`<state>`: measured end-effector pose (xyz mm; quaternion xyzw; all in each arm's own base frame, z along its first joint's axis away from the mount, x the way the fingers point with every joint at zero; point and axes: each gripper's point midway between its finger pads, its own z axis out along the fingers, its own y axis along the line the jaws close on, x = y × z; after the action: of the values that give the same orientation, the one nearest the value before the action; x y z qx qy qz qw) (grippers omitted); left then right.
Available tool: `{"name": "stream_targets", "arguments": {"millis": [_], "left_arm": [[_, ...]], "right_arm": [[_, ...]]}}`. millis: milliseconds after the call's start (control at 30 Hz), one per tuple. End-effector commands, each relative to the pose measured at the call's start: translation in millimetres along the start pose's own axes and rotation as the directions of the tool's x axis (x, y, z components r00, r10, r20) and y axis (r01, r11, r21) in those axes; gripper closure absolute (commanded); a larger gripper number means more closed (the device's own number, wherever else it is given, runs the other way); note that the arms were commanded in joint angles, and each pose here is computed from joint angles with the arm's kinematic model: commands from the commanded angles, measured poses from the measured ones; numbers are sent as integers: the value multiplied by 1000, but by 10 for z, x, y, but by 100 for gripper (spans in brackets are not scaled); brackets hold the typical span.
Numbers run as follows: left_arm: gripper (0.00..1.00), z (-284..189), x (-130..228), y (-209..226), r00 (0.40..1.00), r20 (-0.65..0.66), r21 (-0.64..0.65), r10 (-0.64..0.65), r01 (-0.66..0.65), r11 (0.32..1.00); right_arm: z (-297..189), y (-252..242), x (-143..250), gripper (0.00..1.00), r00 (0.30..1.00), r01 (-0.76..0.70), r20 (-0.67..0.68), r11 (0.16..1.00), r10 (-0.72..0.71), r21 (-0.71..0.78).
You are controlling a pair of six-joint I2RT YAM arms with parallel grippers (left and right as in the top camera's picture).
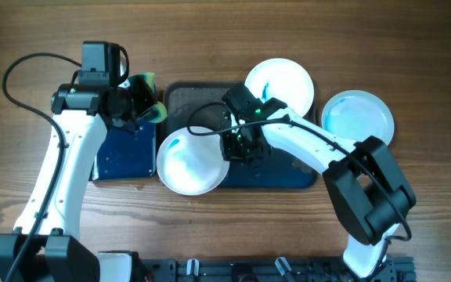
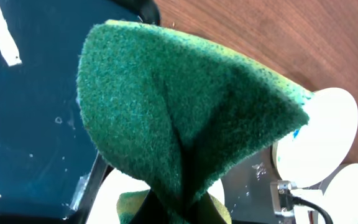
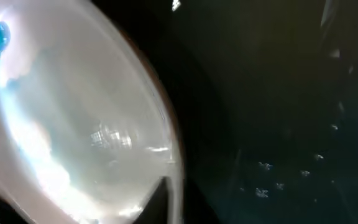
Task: Clean dirty plates on tray and stack at the side
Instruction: 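Lift the scrubbed plate with the right gripper and carry it rightward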
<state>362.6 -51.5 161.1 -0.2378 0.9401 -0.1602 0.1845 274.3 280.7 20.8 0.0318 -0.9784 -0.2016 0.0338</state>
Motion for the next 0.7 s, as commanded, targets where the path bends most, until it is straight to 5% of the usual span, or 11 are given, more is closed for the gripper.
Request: {"name": "stream_targets", "arguments": {"millis": [0,133,400,667], "left_arm": [[96,23,21,23,1000,-16,1,14,-14,1000],[96,24,16,21,1000,-15,1,15,-15,1000],[96,24,16,21,1000,-15,1,14,-14,1000],[96,24,17,21,1000,-15,1,14,-14,1000]], "right_arm": [[40,-29,0,96,1000,-29,-10,1000,29,2],[-87,34,-60,96,999,25,27,1000,-25,-1],[-907,-461,-337,96,933,95,284,912,-221,398],[-1384,-498,-493,96,854,81,402,847,-330,525]]}}
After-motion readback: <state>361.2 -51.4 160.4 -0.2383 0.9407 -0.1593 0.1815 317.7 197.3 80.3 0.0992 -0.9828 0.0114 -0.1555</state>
